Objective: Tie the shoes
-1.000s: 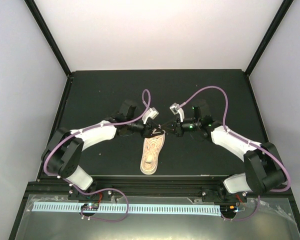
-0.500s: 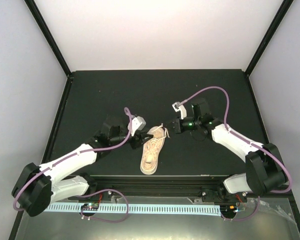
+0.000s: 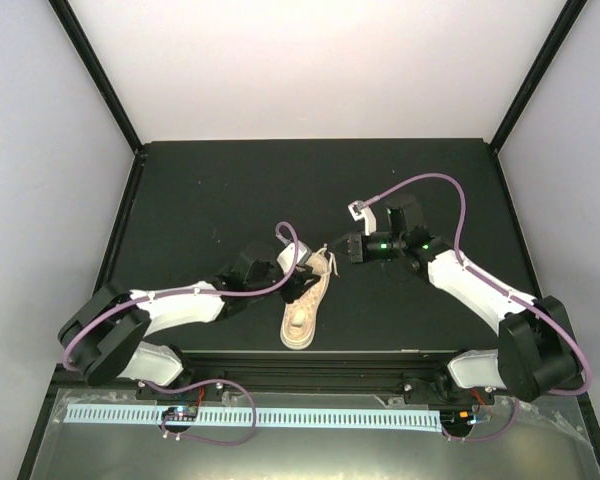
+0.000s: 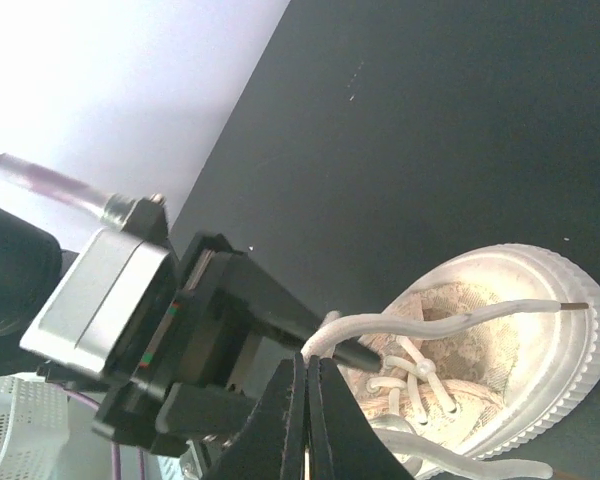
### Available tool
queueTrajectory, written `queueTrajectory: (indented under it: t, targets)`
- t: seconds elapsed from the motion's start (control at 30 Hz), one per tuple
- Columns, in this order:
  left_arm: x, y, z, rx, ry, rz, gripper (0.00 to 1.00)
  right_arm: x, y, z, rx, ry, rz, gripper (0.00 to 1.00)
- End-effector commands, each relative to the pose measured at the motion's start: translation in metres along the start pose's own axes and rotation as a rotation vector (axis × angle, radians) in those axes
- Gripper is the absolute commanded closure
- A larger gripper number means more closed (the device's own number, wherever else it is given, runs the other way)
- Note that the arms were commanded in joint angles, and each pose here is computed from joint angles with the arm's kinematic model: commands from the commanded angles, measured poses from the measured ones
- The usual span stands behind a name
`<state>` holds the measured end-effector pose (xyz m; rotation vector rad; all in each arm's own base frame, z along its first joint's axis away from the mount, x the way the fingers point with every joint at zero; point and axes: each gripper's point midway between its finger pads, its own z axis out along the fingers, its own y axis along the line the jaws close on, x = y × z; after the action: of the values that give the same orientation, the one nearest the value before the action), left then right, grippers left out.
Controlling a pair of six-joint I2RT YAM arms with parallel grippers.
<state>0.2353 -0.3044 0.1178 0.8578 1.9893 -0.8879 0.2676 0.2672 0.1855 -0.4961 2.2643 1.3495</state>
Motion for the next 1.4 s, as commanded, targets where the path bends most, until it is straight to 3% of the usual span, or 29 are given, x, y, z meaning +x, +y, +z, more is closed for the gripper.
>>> queueTrajectory:
  t: [0.0,0.57,1.0,1.1,1.27,1.37]
  targets:
    - [-0.046,0.011,0.008,-0.069,-0.157,-0.034,0.65,-0.005,0.012,-0.005,-0.033,-0.013,-0.008,0.98]
    - [-0.059,0.034,0.035,-0.167,-0.195,-0.083,0.56,0.005,0.027,-0.009,-0.108,0.016,-0.010,0.98]
    - [-0.056,0.053,0.040,-0.302,-0.185,-0.100,0.59,0.008,0.028,-0.009,-0.120,0.026,-0.011,0.98]
    - [-0.060,0.052,0.044,-0.298,-0.190,-0.090,0.63,0.009,0.028,-0.008,-0.120,0.030,-0.009,0.98]
    - [-0.062,0.052,0.041,-0.308,-0.201,-0.070,0.90,0.011,0.022,-0.008,-0.096,0.031,-0.008,0.98]
    - [-0.059,0.051,0.034,-0.314,-0.209,-0.058,0.98,0.012,0.019,-0.006,-0.092,0.032,-0.001,0.98]
